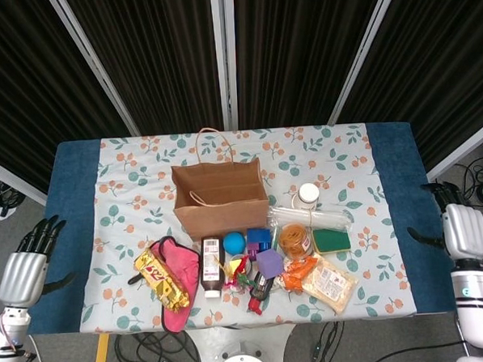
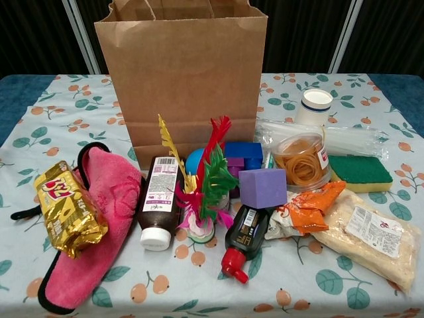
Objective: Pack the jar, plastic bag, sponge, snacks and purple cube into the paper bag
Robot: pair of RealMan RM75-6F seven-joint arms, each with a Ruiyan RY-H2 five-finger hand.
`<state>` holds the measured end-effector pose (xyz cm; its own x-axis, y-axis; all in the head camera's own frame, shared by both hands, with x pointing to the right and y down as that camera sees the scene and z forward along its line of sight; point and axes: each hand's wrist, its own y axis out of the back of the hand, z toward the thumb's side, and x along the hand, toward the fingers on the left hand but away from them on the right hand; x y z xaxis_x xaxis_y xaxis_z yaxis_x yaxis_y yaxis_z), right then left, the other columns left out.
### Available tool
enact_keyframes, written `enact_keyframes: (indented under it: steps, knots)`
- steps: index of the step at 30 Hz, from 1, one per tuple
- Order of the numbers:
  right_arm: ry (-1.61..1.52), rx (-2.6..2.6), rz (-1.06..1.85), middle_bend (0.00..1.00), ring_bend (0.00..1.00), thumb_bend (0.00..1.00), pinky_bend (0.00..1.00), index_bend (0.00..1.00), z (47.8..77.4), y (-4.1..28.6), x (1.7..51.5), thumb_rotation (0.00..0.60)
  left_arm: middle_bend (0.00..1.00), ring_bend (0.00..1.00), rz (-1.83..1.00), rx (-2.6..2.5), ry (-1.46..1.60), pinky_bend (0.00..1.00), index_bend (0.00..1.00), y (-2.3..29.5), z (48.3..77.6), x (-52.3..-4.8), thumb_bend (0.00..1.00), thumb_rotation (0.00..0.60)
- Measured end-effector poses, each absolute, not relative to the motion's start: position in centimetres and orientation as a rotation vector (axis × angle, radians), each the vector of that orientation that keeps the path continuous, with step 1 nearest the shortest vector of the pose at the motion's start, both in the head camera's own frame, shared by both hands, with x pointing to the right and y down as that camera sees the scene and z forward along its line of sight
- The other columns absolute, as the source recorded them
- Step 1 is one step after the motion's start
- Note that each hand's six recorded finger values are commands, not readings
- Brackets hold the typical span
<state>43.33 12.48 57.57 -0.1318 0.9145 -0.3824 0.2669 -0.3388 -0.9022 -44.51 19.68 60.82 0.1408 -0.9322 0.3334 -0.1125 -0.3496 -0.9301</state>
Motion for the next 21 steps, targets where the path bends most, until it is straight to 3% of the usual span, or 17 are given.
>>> enact_keyframes:
  steps: [11, 21]
  knots:
    - [-1.091, -1.649, 1.541, 0.20, 0.11, 0.06, 0.25, 0.22, 62.7, 4.7, 36.3, 0.600, 0.16, 0.06, -1.281, -1.662, 1.033, 0.20, 0.10, 20.5, 60.7, -44.7, 0.10, 0.600]
    - [-0.786, -1.681, 1.548, 0.20, 0.11, 0.06, 0.25, 0.23, 65.9, 3.8, 31.1, 0.600, 0.16, 0.06, -1.266, -1.662, 1.040, 0.20, 0.10, 20.5, 60.2, -45.0, 0.10, 0.600]
